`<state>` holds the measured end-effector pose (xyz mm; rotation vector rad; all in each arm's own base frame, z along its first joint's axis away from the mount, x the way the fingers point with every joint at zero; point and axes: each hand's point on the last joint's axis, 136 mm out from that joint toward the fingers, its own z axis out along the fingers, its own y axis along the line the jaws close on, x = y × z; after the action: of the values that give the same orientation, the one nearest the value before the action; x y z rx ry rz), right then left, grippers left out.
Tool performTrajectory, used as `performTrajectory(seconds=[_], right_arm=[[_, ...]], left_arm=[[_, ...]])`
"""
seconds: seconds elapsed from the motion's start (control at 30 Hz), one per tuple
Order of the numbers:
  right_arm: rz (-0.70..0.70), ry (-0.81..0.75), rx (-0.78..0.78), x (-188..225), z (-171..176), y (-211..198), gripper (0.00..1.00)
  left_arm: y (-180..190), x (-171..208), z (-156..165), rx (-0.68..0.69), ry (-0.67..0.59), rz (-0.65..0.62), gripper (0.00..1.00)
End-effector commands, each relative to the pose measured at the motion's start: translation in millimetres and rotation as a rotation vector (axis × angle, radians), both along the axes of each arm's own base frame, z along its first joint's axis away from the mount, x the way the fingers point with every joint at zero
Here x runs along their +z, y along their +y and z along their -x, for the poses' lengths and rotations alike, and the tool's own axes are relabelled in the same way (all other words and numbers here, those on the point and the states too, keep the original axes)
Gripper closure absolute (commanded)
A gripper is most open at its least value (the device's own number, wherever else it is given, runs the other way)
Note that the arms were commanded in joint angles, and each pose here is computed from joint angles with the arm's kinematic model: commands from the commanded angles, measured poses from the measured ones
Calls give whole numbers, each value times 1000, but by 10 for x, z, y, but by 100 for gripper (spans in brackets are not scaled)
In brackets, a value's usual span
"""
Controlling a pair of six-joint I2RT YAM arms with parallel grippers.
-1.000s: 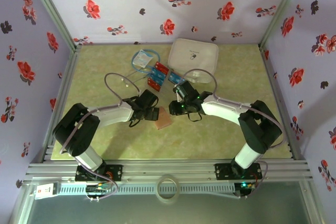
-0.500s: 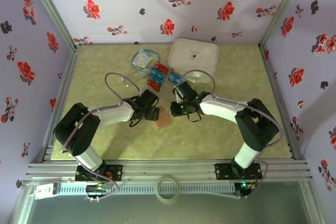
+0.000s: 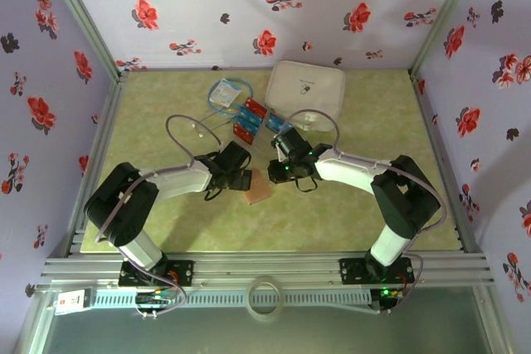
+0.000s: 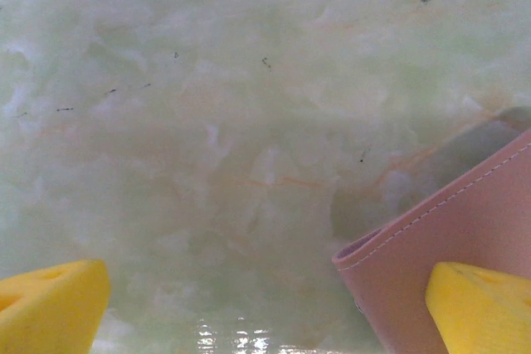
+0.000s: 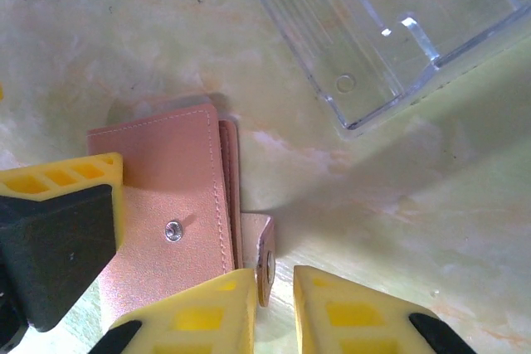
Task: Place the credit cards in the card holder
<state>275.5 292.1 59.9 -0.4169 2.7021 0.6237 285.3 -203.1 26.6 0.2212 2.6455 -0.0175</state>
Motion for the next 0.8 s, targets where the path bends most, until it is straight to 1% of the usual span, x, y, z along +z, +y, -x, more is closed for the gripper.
performTrajectory(seconds=[0.0,0.33,0.47,0.6,0.77], right_arm=[[0,-13,5,74,-55,21,82],[-4,-10,10,67,-50,37,93],[-13,-2,16,68,-38,54,100],[-55,7,22,115,-14,114,100],[-149,38,22,182,42,238,100]], left_arm=[[189,-240,152,-18,69,-122,0],[178,-240,153,-21,69,-123,0],[180,-244,153,-20,70,-124,0],[180,-243,155,-20,69,-123,0],[186,-238,158,-19,69,-122,0]])
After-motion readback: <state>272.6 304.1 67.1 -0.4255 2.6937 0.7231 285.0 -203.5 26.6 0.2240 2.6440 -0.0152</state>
